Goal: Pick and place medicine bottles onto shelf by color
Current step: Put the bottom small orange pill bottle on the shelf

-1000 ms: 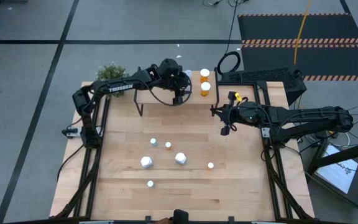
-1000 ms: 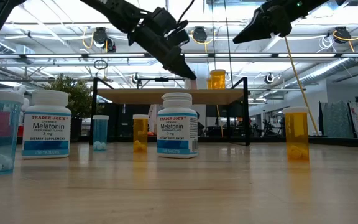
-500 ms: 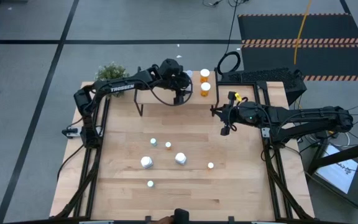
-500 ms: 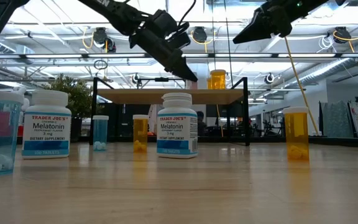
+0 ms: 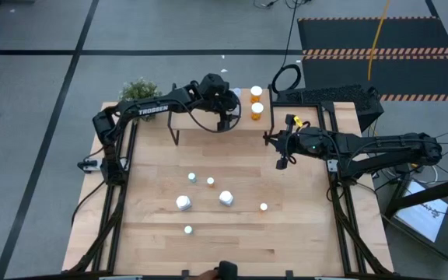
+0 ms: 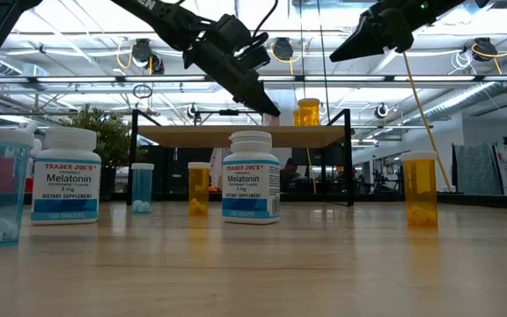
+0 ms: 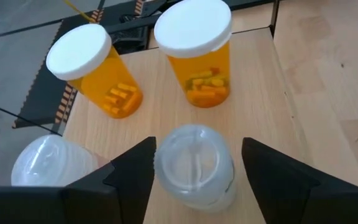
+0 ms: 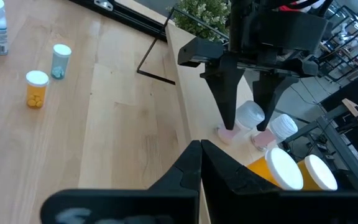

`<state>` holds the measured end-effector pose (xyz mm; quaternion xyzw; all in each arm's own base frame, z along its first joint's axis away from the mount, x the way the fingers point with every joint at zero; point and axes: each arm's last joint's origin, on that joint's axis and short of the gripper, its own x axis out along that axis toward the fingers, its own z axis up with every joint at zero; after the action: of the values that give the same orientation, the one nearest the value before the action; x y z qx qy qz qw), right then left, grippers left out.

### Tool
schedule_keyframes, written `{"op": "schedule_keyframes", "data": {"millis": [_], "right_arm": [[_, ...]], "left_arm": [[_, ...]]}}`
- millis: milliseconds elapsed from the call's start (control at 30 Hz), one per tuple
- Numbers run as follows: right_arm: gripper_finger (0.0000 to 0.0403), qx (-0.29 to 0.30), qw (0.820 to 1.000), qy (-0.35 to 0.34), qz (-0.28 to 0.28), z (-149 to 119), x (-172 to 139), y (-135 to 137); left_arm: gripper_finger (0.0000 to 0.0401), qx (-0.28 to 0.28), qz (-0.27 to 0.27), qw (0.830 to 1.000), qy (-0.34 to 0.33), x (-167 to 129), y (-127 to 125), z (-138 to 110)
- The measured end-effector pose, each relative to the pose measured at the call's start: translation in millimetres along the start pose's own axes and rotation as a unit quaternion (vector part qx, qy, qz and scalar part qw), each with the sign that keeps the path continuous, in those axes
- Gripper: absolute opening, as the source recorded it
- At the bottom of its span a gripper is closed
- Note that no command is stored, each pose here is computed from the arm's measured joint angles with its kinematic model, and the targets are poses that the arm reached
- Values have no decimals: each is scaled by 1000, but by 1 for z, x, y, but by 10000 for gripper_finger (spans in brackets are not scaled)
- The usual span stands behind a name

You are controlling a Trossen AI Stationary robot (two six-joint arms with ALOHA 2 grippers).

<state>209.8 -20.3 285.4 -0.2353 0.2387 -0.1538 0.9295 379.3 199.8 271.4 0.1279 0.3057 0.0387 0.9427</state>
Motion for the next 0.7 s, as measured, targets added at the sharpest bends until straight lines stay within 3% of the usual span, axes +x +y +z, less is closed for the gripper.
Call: {"op": "schedule_keyframes", "data": {"millis": [400, 700], "right_arm": [[0, 0, 1000, 0, 0, 0, 0, 0], [0, 0, 1000, 0, 0, 0, 0, 0]], "left_arm": [[292, 6, 4, 1000, -18, -3, -3, 8], [304, 3, 52, 998, -47, -35, -8, 33]]}}
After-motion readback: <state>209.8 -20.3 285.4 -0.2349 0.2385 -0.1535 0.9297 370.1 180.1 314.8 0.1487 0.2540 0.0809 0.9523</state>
